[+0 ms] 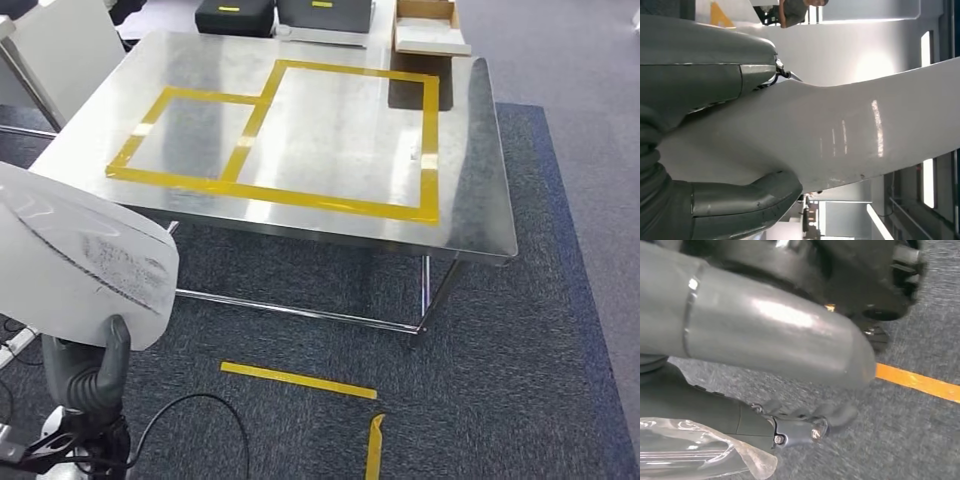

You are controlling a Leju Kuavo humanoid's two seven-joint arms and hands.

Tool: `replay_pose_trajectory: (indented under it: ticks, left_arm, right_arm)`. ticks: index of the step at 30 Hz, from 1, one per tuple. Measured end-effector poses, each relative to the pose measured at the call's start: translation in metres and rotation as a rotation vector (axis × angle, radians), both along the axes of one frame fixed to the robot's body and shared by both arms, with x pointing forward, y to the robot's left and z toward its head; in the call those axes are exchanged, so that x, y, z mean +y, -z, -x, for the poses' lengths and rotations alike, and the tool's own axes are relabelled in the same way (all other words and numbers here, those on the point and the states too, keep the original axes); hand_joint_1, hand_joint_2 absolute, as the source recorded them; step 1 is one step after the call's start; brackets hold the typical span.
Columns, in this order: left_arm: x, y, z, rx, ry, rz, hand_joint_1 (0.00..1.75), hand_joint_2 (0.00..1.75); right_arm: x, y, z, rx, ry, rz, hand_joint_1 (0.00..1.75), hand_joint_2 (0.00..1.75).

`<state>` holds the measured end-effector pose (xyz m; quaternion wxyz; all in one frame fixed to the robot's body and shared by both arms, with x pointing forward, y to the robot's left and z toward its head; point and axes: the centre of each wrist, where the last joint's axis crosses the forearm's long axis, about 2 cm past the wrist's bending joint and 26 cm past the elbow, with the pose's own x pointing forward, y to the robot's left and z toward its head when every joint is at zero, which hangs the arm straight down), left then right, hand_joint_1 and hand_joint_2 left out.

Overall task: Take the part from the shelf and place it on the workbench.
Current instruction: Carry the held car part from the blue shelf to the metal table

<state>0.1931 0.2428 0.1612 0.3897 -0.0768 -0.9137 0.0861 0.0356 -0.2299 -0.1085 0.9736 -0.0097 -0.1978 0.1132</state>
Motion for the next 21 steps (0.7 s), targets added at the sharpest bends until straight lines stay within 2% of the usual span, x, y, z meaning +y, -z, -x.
replay_pose_trajectory:
  ticks: [21]
  left_arm:
    - [0.001,0.0,-0.0016,-0.01,-0.001,0.004,1.75,1.75]
  right_arm:
    - [-0.0023,-0.0002,-0.0048,0.024,-0.056,-0.009,0.0,0.0]
